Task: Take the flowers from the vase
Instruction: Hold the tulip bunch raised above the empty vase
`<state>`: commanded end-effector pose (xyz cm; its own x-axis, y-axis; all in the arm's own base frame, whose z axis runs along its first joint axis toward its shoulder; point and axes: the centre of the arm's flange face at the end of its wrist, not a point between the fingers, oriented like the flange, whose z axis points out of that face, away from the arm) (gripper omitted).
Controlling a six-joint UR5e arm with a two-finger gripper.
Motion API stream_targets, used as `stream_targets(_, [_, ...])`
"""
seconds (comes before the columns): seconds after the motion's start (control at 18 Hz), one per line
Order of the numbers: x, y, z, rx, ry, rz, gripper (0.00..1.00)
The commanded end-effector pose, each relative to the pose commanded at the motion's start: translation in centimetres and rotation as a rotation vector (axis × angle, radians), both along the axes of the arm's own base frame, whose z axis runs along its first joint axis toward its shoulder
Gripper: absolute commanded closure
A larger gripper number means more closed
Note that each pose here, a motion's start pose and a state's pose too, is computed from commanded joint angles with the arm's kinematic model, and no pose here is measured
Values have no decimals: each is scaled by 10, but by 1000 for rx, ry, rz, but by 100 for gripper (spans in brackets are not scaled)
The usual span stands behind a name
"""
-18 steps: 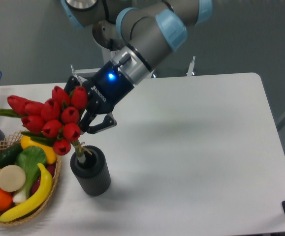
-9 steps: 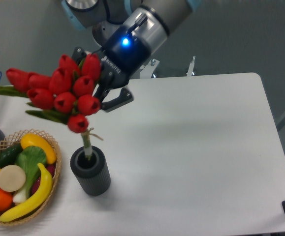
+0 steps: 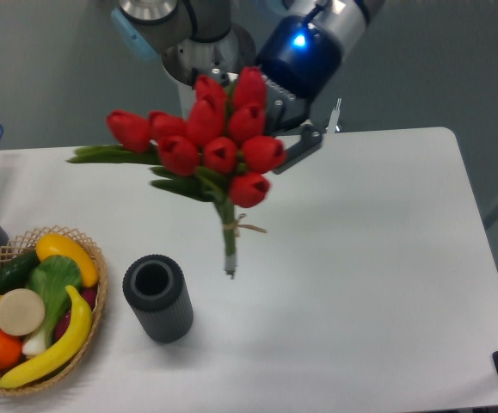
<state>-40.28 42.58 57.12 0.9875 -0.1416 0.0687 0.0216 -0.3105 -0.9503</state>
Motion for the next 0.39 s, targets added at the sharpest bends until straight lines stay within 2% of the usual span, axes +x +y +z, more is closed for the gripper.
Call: stream_targets(0.39, [-13,-20,-19,-8,-7,33,57])
